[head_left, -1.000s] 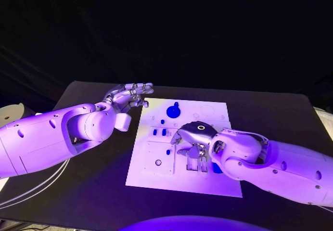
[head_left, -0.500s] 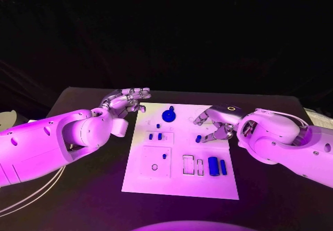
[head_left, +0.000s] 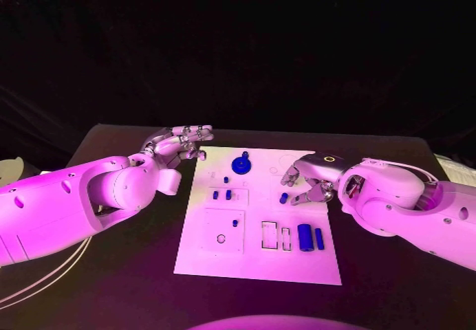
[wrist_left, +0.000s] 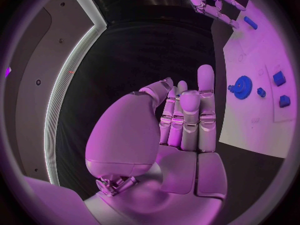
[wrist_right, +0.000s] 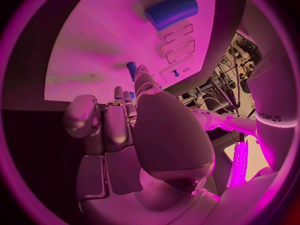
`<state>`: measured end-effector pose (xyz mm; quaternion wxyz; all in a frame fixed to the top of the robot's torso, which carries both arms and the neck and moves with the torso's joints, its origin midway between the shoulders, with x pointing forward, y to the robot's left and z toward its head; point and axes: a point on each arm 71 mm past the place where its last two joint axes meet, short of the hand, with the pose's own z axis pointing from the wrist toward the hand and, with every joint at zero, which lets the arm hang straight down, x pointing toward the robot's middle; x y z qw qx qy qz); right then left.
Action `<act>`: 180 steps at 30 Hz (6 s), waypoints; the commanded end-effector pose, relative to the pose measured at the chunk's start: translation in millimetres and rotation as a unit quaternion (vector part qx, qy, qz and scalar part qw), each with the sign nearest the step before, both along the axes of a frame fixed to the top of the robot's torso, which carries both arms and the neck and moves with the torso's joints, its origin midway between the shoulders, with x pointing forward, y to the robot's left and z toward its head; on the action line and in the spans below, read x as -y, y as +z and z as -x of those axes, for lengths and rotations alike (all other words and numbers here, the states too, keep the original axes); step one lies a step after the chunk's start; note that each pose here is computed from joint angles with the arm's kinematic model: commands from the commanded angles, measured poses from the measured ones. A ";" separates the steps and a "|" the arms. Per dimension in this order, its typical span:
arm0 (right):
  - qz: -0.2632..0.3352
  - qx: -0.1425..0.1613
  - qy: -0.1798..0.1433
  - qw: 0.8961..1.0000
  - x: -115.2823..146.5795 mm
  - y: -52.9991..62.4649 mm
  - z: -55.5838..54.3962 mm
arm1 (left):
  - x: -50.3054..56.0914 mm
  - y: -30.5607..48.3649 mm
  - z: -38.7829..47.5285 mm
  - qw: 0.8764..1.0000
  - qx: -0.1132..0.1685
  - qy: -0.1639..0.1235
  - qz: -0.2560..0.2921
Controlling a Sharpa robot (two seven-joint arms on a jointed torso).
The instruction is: Assemble the parts on the task board
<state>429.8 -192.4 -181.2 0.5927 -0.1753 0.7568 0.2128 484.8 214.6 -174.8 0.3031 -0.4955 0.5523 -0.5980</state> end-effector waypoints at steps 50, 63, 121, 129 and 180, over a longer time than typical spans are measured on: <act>-0.025 0.042 0.037 0.998 -22.6 8.4 8.3 | 2.5 1.3 0.0 1.000 0.010 -0.014 -0.007; -0.077 0.049 0.115 0.989 -73.4 27.3 35.5 | 5.0 1.3 0.1 1.000 0.010 -0.018 -0.006; -0.073 -0.045 0.173 0.981 -144.9 -49.2 54.3 | 9.6 1.8 0.7 1.000 0.011 -0.026 -0.002; -0.056 -0.064 0.173 0.981 -146.9 -54.8 54.8 | 9.6 1.8 0.8 1.000 0.011 -0.026 -0.002; -0.088 -0.107 -0.184 0.973 39.7 -22.1 65.2 | 0.1 0.9 0.3 1.000 0.010 -0.013 -0.008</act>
